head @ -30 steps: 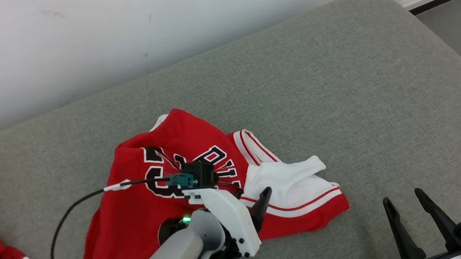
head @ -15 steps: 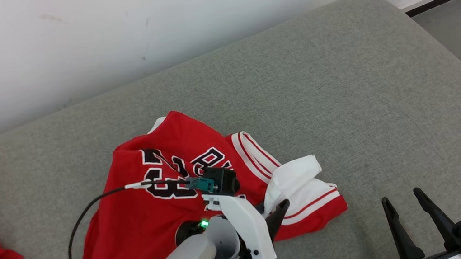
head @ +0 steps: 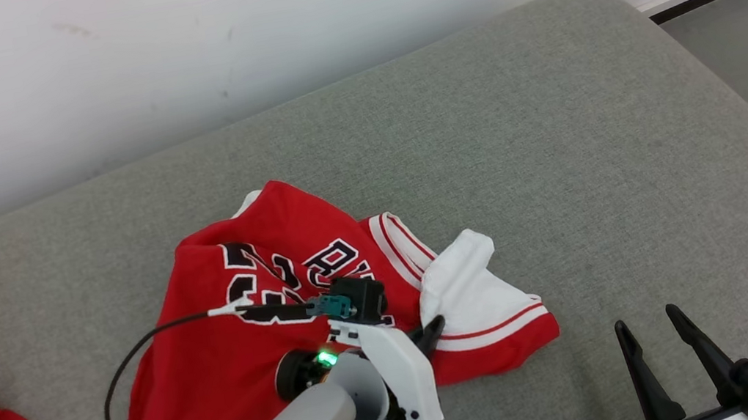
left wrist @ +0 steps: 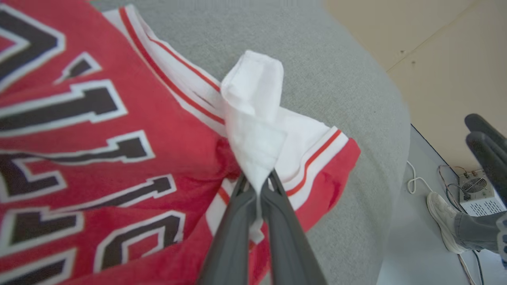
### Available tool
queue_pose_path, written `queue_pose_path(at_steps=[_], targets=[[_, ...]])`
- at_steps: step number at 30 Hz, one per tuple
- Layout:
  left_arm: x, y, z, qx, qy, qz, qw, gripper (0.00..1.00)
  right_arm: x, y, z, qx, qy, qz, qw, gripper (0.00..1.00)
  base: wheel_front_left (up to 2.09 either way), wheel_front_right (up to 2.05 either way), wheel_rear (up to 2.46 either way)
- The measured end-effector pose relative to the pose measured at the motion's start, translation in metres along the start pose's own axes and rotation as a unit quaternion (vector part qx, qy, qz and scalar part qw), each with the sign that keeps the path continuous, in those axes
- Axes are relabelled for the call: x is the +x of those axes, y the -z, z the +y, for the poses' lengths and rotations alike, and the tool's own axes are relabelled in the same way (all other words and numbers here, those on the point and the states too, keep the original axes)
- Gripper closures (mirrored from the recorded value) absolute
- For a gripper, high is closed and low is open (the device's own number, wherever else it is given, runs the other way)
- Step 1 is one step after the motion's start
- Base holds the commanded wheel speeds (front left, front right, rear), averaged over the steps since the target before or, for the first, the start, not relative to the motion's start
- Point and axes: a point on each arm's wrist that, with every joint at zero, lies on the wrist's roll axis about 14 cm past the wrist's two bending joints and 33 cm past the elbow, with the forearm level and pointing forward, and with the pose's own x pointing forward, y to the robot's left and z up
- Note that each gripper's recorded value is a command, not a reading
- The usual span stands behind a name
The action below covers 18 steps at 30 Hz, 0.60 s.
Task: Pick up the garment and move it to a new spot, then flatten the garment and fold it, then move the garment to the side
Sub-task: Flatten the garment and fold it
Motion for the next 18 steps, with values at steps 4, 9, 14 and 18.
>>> queue_pose_path(at_steps=[4,9,14,18], targets=[[-0.001,-0.013,-0.014,0.036,0.029,-0.033,0.998,1.0,0.0,-0.001,-0.002,0.0,0.003,-0.003,1.0,0.0,0.0,0.0,0.0],[-0.015,-0.016,-0.027,0.092,0.056,-0.061,0.992,1.0,-0.001,-0.001,-0.005,0.002,0.006,-0.004,1.0,0.0,0.0,0.0,0.0],[-0.034,0.007,-0.05,0.178,0.094,-0.073,0.977,1.0,-0.001,-0.004,-0.002,0.003,0.0,-0.009,1.0,0.0,0.0,0.0,0.0],[-0.047,0.026,-0.066,0.28,0.131,-0.083,0.947,1.0,-0.003,-0.009,-0.003,0.002,0.0,-0.018,1.0,0.0,0.0,0.0,0.0]])
